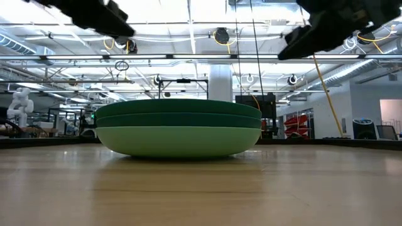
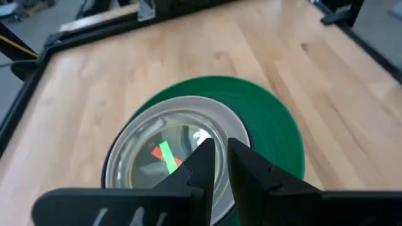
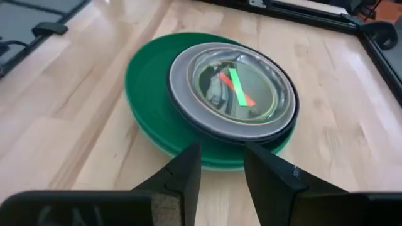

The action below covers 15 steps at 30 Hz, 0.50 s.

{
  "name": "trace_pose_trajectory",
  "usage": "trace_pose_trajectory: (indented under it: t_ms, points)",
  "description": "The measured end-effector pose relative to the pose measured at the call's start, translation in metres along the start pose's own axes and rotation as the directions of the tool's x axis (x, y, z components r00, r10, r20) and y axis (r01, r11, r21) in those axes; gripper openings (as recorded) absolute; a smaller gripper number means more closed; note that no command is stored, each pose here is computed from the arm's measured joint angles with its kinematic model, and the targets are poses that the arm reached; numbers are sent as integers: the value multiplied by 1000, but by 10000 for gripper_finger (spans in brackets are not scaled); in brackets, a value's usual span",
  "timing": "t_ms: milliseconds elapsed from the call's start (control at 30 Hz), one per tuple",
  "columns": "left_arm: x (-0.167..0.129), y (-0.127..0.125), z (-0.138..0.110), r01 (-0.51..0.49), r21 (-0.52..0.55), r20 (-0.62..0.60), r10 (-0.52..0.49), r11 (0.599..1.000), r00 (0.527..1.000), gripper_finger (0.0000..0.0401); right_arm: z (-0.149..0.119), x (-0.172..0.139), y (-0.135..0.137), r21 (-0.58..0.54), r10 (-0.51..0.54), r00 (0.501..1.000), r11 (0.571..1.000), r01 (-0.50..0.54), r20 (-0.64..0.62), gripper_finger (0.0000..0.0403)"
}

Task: Stack plastic plates
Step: Return to Home Position

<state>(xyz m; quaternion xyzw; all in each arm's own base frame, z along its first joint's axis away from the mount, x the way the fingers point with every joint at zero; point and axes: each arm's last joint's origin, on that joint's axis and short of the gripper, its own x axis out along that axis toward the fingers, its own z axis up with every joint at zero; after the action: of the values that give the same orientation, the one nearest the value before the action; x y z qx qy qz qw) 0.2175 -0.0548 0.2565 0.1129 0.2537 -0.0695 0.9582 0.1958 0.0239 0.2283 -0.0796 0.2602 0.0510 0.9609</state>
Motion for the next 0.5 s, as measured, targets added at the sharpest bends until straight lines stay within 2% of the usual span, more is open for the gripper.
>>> trace_pose_trajectory:
  t_ms: [133,300,500]
  points:
    - [-25,3,-12,-18,-19,100,20,1000,995,52,-16,-14,1,9,-7,998,1000,7,60,116]
    - [-52,15,-33,-97,-65,214,109,993,971,52,-33,-31,1,27,-40,991,999,37,131,116]
    - [-66,21,-68,-152,-157,299,194,976,934,52,-58,-45,3,50,-56,974,998,46,219,116]
